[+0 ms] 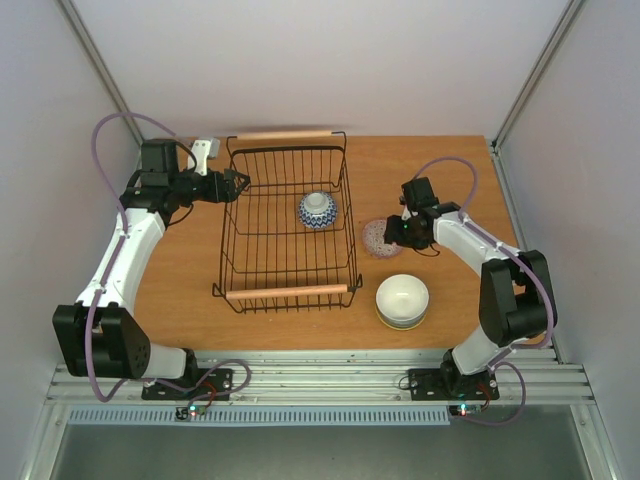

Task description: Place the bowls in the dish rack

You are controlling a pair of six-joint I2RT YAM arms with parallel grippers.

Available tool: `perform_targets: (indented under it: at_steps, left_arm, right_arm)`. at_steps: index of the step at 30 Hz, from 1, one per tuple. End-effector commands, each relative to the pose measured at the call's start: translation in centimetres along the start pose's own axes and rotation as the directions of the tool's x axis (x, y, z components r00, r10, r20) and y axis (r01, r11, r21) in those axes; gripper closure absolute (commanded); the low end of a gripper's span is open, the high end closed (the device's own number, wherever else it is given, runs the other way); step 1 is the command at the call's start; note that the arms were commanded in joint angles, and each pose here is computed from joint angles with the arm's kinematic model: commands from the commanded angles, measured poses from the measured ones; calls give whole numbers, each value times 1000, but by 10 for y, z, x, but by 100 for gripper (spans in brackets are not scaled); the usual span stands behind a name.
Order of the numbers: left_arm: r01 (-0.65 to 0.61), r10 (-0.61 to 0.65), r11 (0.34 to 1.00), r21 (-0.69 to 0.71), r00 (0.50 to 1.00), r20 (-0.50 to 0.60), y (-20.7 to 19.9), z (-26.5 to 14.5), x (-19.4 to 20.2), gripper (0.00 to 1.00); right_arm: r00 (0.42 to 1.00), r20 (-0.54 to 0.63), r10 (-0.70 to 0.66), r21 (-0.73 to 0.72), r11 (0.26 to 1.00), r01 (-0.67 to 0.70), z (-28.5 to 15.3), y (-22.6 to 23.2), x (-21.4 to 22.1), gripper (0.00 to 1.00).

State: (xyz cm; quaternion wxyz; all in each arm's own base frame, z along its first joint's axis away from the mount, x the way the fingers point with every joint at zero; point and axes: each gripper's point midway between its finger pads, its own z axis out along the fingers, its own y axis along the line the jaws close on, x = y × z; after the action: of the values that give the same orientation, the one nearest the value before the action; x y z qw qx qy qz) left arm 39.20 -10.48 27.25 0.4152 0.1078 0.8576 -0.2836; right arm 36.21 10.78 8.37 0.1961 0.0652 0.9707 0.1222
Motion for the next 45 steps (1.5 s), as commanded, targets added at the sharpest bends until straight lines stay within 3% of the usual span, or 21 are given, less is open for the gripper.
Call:
perform_targets:
  at_steps: [1,9,25,45]
  left_arm:
    - [-13,13,1000,13,1000,21,-2,1,-5,13]
    - [-8,8,1000,16,1000,13,0,4,-4,13]
    - [-4,4,1000,18,1000,10,0,5,-3,13]
    - [-4,4,1000,13,1000,10,1,5,-3,13]
  right_arm:
    - [999,24,22,47,999,-23,5,-13,0,44]
    - [1000,14,28,55,998,-29,8,-18,7,49]
    - [988,153,-13,-15,1000,16,-41,-1,-12,49]
    - [998,58,-11,47,999,8,16,-17,-5,55]
